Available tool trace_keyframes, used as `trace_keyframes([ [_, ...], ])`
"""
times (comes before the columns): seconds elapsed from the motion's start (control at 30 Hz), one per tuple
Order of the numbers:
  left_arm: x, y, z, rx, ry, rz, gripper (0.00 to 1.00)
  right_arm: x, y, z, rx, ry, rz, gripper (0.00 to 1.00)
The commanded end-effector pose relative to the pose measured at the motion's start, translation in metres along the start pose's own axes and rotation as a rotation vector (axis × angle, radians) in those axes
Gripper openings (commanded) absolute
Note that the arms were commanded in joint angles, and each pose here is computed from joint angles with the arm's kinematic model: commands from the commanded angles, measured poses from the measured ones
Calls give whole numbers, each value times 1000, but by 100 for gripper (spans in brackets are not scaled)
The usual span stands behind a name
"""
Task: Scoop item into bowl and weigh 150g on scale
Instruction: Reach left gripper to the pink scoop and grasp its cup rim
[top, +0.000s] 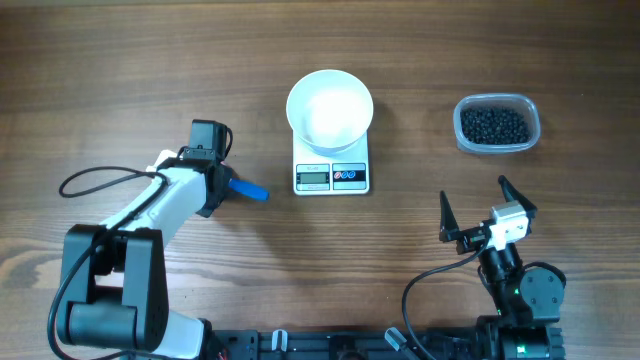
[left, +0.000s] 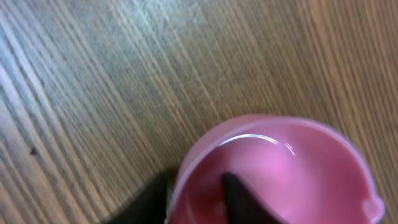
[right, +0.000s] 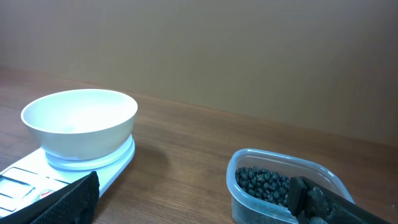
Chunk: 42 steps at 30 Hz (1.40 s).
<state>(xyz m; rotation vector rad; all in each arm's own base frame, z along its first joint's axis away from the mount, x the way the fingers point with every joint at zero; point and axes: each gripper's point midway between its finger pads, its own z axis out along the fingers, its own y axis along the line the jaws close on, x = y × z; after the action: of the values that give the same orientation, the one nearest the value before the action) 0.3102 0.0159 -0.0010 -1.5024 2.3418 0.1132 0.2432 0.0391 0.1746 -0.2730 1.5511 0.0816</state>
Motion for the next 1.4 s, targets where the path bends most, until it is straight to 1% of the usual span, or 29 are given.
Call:
trace_keyframes([
  [0.0,4,5,5,-13,14,-25,4,-1,-1,0,9,-5,17,100],
  [0.13,6,4,5,-6,26,-27,4,-1,-1,0,9,-5,17,100],
  [0.27,6,-5,-8,50,50,-38,4,-1,-1,0,9,-5,17,100],
  [0.47,-9,-28,-63,249,38,-68,4,-1,-1,0,9,-5,17,100],
  [0.5,-10,-31,-70,278,39,-59,4,-1,-1,0,9,-5,17,100],
  [0.57,-15,-35,-87,335,16,10,4,-1,-1,0,9,-5,17,100],
  [0.63,-20,-35,-102,373,-10,39,4,-1,-1,0,9,-5,17,100],
  [0.73,-32,-32,-125,422,-68,16,4,-1,-1,0,9,-5,17,100],
  [0.8,-35,-32,-134,449,-80,9,4,-1,-1,0,9,-5,17,100],
  [0.97,-36,-31,-143,475,-86,0,4,-1,-1,0,9,-5,17,100],
  [1.2,-26,-17,-152,471,0,-173,4,-1,-1,0,9,-5,17,100],
  [1.37,-13,-8,-149,425,61,-259,4,-1,-3,0,18,-3,-2,100],
])
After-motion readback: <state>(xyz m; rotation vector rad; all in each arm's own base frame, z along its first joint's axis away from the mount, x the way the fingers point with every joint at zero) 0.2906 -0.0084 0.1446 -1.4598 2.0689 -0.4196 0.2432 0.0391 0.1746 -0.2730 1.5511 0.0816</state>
